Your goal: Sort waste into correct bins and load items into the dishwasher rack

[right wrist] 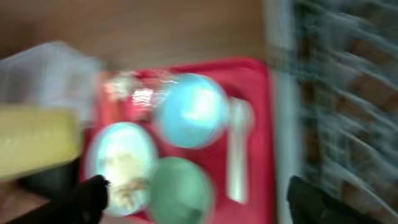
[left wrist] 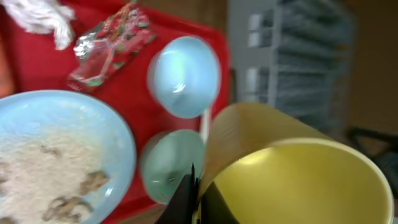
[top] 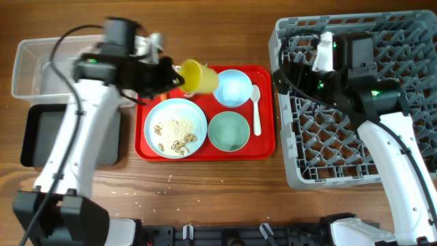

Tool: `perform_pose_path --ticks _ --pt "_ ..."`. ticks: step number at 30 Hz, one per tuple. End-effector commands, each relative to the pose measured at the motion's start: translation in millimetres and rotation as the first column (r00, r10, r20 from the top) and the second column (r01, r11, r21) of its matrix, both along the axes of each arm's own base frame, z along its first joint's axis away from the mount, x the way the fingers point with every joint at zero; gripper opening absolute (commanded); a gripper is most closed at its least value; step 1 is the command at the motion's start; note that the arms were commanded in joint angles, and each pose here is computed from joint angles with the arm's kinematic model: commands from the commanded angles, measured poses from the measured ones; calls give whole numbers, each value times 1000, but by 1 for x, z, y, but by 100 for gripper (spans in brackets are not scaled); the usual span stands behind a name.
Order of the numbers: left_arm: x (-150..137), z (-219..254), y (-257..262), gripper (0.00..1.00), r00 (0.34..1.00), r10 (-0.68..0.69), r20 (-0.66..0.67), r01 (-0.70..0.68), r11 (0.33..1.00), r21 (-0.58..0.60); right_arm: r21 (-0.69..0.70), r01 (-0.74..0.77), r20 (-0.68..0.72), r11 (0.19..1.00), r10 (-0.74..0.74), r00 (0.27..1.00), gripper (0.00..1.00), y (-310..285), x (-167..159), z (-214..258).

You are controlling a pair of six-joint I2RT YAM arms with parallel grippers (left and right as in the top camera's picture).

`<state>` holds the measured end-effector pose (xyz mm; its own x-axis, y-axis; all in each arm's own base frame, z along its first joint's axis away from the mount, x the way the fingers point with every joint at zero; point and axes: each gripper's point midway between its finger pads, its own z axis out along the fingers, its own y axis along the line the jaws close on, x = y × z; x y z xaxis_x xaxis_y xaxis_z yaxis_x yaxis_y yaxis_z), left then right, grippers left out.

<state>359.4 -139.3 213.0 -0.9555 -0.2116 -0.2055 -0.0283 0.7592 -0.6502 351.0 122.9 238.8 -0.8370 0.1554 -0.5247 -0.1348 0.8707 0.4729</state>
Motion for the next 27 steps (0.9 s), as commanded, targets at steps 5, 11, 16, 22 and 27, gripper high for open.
perform_pose_path --ticks 5,11,16,22,27 --pt "-25 103 -24 4 967 -219 133 254 746 -616 299 -649 433 700 506 746 81 105 -44 106" --pt "-38 118 -35 4 948 -279 155 307 667 -678 271 -720 495 639 549 673 86 136 -50 112" --pt "-44 118 -45 4 938 -310 157 331 655 -680 255 -784 552 566 580 599 81 153 -54 117" --pt "-44 116 -48 11 937 -313 156 334 664 -669 245 -832 599 499 597 534 61 155 -64 128" --pt "-40 114 -46 100 937 -303 172 338 678 -653 246 -794 589 556 565 578 56 138 -51 128"
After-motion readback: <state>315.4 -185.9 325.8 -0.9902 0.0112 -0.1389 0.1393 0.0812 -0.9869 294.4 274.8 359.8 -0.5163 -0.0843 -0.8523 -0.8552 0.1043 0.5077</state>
